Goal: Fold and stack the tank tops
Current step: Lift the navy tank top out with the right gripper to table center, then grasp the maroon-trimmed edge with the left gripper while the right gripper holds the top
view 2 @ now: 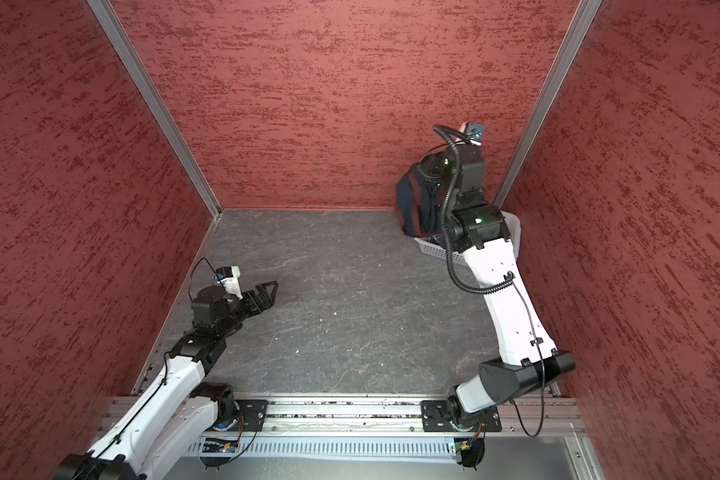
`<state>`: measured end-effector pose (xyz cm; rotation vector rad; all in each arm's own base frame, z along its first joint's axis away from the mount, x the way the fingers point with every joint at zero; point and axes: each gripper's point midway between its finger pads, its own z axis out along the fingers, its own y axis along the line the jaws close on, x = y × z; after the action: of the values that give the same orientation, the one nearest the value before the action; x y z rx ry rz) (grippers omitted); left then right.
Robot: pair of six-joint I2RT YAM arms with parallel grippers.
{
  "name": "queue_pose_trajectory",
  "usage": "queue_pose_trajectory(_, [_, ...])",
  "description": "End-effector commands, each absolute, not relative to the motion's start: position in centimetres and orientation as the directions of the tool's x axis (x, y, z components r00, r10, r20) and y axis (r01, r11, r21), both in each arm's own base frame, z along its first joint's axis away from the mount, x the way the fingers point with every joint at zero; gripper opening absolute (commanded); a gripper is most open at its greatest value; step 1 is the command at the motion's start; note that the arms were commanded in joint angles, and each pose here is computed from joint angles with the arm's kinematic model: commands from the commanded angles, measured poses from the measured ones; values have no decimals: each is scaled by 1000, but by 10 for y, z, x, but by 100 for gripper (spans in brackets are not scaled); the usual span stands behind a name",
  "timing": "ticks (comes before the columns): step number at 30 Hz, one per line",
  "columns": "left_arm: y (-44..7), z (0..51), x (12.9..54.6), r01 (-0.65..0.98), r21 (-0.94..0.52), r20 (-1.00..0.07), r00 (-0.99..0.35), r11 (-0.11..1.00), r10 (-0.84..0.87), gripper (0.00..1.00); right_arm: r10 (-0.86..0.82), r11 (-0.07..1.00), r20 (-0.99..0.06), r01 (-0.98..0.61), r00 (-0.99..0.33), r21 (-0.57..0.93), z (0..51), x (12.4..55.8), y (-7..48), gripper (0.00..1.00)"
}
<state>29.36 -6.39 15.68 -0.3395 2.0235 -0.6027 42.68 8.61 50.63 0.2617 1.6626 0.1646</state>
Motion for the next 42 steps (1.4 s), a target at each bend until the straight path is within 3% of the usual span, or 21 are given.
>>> queue_pose_trajectory(1, [-57, 157, 292, -13, -515, -754, -469, 857, -460, 100, 221, 974, -970, -32, -99, 225, 512, 415, 141, 0])
queue_pose_trajectory(6, [-47, 158, 289, -50, -500, -767, -437, 864, -470, 100, 175, 961, -949, -164, -263, 223, 451, 412, 225, 0])
queue_pose_trajectory(11, [-35, 151, 289, -121, -472, -767, -430, 873, -475, 100, 184, 923, -860, -218, -476, 318, 334, 421, 280, 2])
queue_pose_trajectory(12, [-32, 148, 288, -143, -464, -766, -431, 874, -477, 100, 198, 912, -834, -215, -515, 349, 312, 422, 288, 12])
queue_pose_trajectory(15, [-24, 140, 288, -194, -444, -759, -437, 875, -482, 99, 190, 893, -770, -219, -610, 394, 262, 420, 304, 64])
queue_pose_trajectory(20, [-48, 128, 291, -160, -416, -707, -563, 895, -429, 100, 108, 943, -764, -177, -636, 281, 242, 415, 281, 83])
queue_pose_trajectory(27, [-149, 129, 281, 43, -327, -618, -765, 944, -179, 100, 122, 915, -681, -184, -722, 359, 192, 370, 255, 82])
queue_pose_trajectory(33, [-187, 93, 277, 84, -295, -523, -848, 952, -87, 99, 159, 827, -561, -201, -813, 525, 135, 336, 273, 77])
queue_pose_trajectory(42, [-201, 55, 298, 39, -249, -430, -900, 968, -74, 78, 115, 754, -484, -240, -868, 611, 96, 327, 312, 69])
